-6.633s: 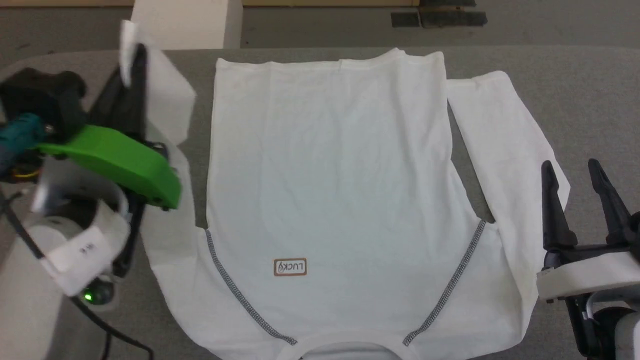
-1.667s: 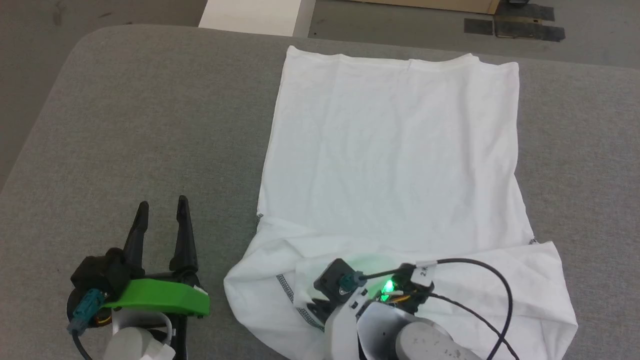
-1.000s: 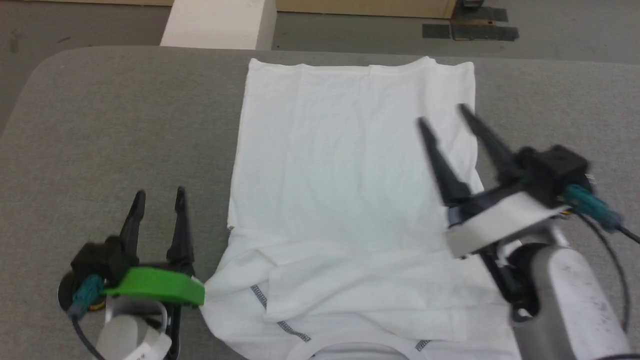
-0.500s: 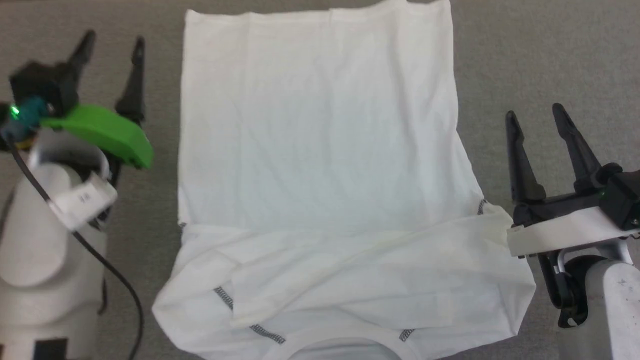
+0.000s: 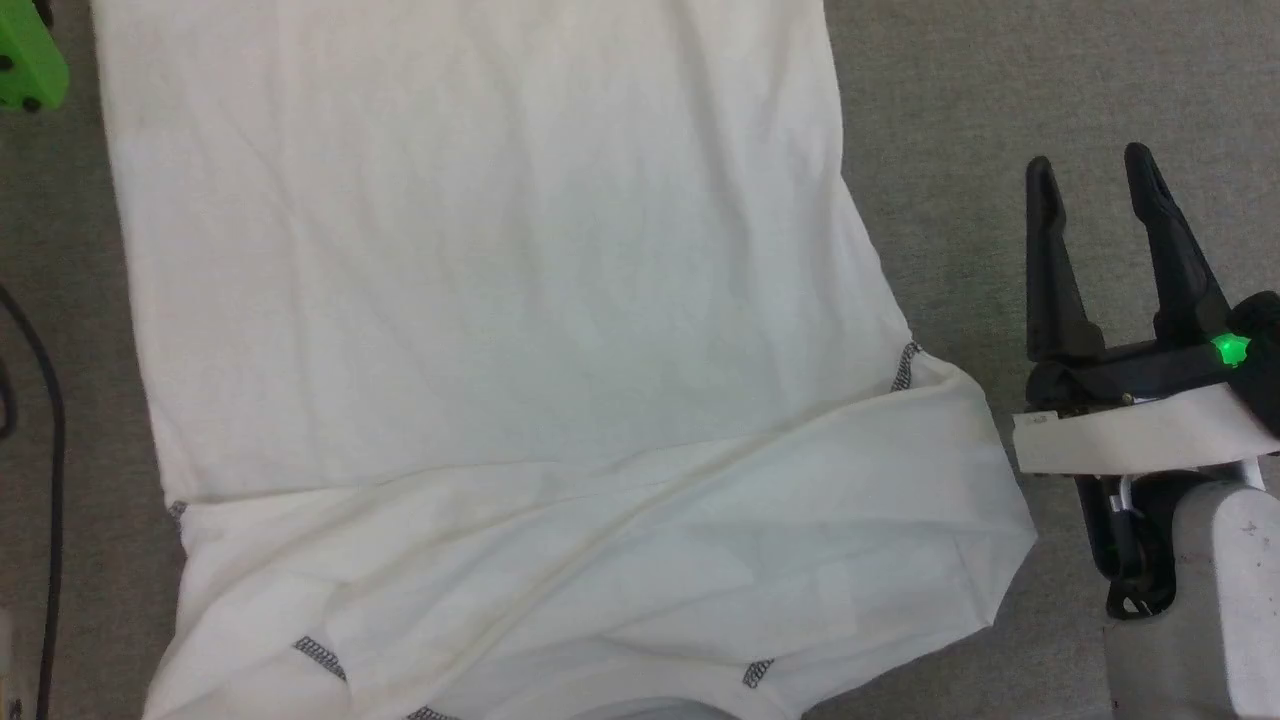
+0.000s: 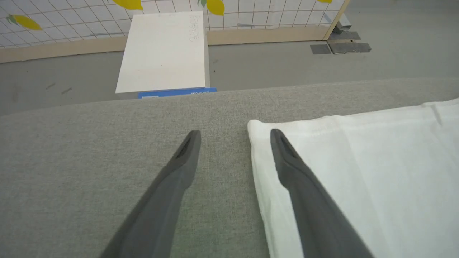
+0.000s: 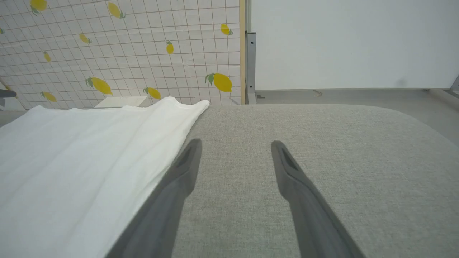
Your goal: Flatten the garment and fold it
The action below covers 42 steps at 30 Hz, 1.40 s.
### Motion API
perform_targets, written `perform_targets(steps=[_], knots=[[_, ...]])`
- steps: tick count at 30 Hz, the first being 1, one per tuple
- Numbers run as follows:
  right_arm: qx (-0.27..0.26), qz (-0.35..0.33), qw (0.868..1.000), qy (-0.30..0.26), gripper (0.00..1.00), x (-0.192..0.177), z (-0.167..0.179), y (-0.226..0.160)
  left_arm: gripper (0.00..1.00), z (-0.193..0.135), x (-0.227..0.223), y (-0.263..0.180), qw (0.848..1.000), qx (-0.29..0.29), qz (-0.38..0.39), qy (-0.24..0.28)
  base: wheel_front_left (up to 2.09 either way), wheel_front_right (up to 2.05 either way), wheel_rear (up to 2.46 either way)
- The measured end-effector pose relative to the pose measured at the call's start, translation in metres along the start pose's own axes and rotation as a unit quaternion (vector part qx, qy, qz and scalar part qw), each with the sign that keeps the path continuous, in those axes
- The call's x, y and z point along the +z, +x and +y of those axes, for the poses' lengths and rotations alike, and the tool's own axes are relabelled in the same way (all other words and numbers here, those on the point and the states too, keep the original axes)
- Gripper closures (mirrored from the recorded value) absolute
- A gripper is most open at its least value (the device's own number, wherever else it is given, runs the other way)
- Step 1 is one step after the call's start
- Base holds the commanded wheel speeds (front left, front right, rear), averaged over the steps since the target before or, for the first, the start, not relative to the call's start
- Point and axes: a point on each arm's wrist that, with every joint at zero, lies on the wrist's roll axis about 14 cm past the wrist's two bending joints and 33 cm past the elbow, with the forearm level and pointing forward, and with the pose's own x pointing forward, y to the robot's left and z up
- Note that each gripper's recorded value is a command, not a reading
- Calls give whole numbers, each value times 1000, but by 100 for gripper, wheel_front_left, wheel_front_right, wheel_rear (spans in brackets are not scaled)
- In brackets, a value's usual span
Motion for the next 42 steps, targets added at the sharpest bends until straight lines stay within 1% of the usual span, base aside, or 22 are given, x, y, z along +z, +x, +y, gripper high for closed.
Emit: perform_targets(steps=[2, 4, 10, 13, 14, 15, 16, 18, 21, 24, 27, 29, 31, 35, 40, 42], knots=[[-4, 8, 1000, 1, 0, -8, -3, 0, 0, -1, -16, 14, 999, 7, 45, -11, 0, 0, 0], [-8, 14, 1000, 1, 0, -13, -6, 0, 0, -4, -27, 24, 997, 11, 72, -21, 0, 0, 0], [-19, 31, 999, -7, 0, -27, -15, 0, 0, -7, -46, 47, 990, 33, 128, -42, 0, 0, 0], [-20, 40, 999, -10, 0, -34, -17, 0, 0, -4, -51, 53, 987, 50, 149, -40, 0, 0, 0], [-19, 42, 999, -11, 0, -35, -16, 1, 48, -6, -54, 54, 986, 50, 158, -33, 0, 0, 0], [-18, 44, 999, -13, 0, -36, -16, 3, 64, -7, -56, 55, 984, 47, 167, -30, 0, 0, 0], [-17, 45, 999, -15, 0, -37, -16, 4, 100, -9, -57, 54, 983, 44, 176, -28, 0, 0, 0], [-10, 44, 999, -19, 0, -35, -12, 10, 100, -13, -57, 52, 981, 39, 188, -23, 0, 0, 0], [16, 30, 999, -32, 0, -24, 2, 28, 100, -16, -55, 50, 982, 33, 188, -15, 0, 0, 0], [46, 19, 998, -40, 0, -7, 19, 59, 100, -17, -55, 47, 982, 30, 185, -7, 0, 0, 0], [68, 33, 996, -46, 0, 5, 31, 95, 100, -19, -52, 45, 984, 23, 175, -6, 0, 0, 0], [78, 60, 994, -46, 0, 6, 39, 122, 100, -20, -51, 44, 986, 18, 167, 3, 0, 0, 0], [87, 106, 990, -34, 0, 0, 48, 146, 100, -22, -49, 42, 987, 12, 159, 8, 0, 0, 0], [89, 190, 978, -18, 0, -18, 57, 175, 100, -27, -48, 39, 989, -1, 145, 10, 0, 0, 0], [78, 287, 954, -34, 0, -46, 64, 198, 100, -31, -46, 34, 991, -14, 130, 14, 0, 0, 0], [76, 326, 941, -55, 0, -59, 70, 202, 100, -30, -46, 32, 992, -17, 125, 19, 0, 0, 0]])
